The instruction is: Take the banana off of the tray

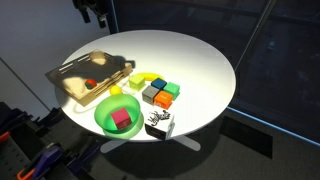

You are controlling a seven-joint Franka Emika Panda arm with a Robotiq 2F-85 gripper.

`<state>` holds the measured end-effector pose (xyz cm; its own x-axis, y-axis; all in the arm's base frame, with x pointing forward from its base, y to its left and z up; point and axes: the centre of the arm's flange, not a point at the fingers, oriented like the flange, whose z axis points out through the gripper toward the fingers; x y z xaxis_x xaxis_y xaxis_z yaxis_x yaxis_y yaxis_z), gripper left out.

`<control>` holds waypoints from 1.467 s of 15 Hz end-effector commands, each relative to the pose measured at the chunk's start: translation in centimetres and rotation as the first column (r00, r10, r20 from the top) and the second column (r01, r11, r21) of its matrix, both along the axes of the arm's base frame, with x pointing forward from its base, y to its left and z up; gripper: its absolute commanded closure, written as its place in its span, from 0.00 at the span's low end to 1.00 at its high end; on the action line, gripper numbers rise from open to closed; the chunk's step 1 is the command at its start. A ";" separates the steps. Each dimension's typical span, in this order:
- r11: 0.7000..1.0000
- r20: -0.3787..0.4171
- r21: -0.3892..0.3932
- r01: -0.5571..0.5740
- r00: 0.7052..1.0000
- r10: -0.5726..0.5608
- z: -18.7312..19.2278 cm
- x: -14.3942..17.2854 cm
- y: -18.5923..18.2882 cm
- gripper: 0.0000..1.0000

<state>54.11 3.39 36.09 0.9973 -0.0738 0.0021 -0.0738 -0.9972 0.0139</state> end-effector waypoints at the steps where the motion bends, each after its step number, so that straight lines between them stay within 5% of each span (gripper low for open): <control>1: 1.000 -0.014 -0.010 -0.015 1.000 0.015 1.7 -2.3 0.3 0.00; 22: 1.000 -0.037 -0.003 -0.019 0.999 0.019 1.4 -2.3 0.9 0.00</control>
<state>51.82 4.29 37.47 0.9979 -0.0546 -0.0347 -0.0539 -0.9983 0.0201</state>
